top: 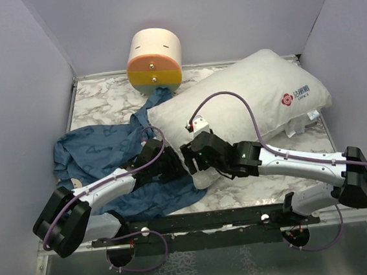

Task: Put the pillow into the pillowcase
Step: Stuff the pillow into the pillowcase.

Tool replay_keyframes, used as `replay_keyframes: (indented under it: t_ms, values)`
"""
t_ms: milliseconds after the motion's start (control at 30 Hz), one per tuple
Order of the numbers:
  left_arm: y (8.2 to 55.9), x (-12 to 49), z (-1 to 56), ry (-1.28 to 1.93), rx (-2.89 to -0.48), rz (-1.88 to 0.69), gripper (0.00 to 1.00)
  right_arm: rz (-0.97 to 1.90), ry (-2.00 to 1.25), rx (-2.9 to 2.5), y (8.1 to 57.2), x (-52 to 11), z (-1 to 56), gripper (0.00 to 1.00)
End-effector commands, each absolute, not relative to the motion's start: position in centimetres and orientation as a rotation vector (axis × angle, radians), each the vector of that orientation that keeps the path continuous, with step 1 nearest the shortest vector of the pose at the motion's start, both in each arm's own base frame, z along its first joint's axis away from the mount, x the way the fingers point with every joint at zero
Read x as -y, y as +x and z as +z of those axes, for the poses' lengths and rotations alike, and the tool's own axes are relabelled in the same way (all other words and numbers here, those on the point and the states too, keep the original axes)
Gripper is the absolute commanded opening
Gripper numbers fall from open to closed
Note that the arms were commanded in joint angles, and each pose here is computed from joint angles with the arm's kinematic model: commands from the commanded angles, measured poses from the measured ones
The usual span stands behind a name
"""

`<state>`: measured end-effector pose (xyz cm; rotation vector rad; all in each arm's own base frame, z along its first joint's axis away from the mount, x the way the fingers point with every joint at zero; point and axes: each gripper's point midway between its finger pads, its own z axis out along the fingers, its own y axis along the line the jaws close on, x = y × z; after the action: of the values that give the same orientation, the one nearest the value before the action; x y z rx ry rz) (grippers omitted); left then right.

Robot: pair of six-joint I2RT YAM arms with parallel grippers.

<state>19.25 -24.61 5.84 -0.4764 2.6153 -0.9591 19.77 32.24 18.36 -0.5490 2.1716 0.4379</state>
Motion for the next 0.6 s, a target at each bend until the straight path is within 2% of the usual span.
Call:
replay_keyframes:
  t_ms: [0, 167, 233, 400, 567]
  values:
    - [19.8, 25.3, 5.6, -0.573, -2.59, -0.989, 0.59, 0.171, -0.533, -2.165, 21.7, -29.2, 17.2, 0.6]
    - [20.1, 25.9, 5.8, -0.574, -2.584, -1.015, 0.59, 0.24, -0.566, -2.137, 21.8, -30.8, 17.2, 0.19]
    - [20.1, 26.1, 5.8, -0.558, -2.589, -1.016, 0.6, 0.296, -0.571, -2.1, 21.9, -31.5, 18.3, 0.1]
    - [19.9, 26.2, 5.4, -0.543, -2.606, -1.006, 0.6, 0.381, -0.502, -1.973, 23.7, -31.4, 22.8, 0.01]
    - [19.9, 25.5, 4.6, -0.541, -2.613, -0.951, 0.6, 0.451, -0.496, -1.924, 24.6, -31.3, 25.1, 0.01]
